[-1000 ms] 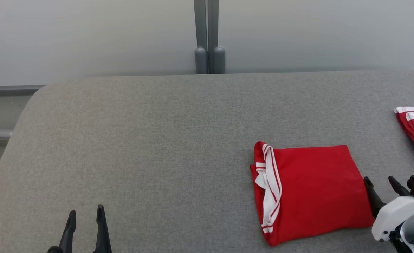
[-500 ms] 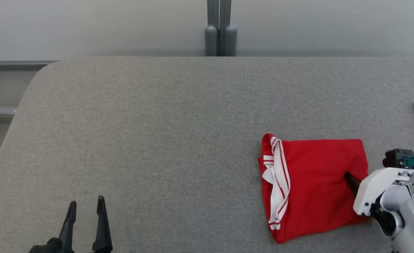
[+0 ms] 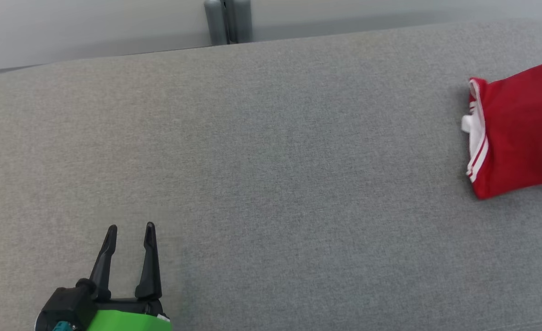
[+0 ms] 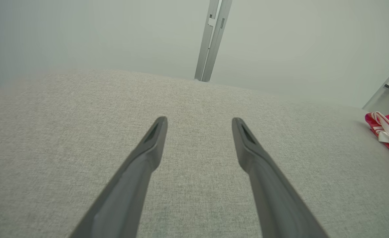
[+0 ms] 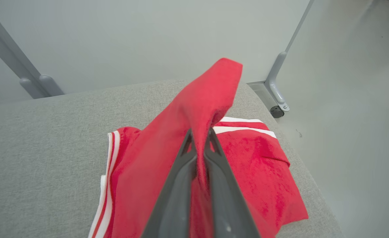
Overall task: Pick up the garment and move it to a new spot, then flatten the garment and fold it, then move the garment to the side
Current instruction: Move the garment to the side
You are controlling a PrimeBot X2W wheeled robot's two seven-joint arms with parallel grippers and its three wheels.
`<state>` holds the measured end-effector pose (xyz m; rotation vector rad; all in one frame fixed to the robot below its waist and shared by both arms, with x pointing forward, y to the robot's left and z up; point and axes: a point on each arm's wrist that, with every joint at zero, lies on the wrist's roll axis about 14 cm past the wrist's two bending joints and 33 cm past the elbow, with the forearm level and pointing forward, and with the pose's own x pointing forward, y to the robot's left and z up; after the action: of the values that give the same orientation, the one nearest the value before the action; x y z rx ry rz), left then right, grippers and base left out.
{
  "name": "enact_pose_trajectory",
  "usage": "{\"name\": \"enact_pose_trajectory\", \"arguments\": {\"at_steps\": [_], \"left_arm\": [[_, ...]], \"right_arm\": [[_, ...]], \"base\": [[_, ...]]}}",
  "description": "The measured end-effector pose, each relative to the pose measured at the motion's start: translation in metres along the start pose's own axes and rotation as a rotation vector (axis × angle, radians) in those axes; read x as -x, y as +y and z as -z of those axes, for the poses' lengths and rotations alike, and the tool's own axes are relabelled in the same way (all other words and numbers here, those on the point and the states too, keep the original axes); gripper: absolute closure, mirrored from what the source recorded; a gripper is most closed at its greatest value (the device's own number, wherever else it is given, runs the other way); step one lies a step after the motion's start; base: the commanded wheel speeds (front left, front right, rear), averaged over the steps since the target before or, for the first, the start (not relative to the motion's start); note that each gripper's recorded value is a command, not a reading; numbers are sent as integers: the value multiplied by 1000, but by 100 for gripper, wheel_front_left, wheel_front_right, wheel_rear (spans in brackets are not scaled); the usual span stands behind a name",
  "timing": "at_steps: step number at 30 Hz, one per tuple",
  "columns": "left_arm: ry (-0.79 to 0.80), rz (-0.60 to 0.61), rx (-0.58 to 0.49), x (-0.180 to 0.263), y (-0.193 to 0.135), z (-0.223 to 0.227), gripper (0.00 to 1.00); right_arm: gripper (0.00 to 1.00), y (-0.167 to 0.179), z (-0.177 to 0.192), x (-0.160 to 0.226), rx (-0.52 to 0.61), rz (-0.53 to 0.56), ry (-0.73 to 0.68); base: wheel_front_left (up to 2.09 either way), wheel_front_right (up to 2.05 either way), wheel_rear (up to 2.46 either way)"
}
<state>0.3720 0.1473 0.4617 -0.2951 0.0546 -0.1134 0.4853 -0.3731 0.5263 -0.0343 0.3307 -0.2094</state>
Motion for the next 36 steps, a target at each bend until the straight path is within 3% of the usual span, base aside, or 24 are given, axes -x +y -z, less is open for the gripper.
{"name": "enact_pose_trajectory", "arguments": {"at_steps": [6,7,8,9,14,19,21,30,36], "left_arm": [[74,55,13,-9,-16,25,0],[85,63,15,-10,-18,29,0],[94,66,18,-10,-19,32,0],[103,64,20,-10,-19,35,0],[117,32,24,-7,-9,39,0],[102,-26,24,5,8,32,0],[89,-36,28,10,11,28,0],[-18,-153,8,40,38,-8,0],[-56,-159,-11,52,41,-19,0]], "right_arm": [[100,-35,-14,-8,21,114,-18],[91,-41,-14,-9,21,134,-18],[64,-45,-13,-10,28,149,-15],[0,-50,-14,-12,37,168,-13],[0,-66,-13,-14,113,231,16],[0,-58,-61,0,139,229,-204],[0,-45,-63,10,143,200,-270],[0,41,36,83,34,-1,-351],[0,91,68,123,-13,-84,-357]], "base": [[0,0,0],[0,0,0],[0,0,0],[0,0,0],[0,0,0],[0,0,0],[0,0,0],[0,0,0],[0,0,0]]}}
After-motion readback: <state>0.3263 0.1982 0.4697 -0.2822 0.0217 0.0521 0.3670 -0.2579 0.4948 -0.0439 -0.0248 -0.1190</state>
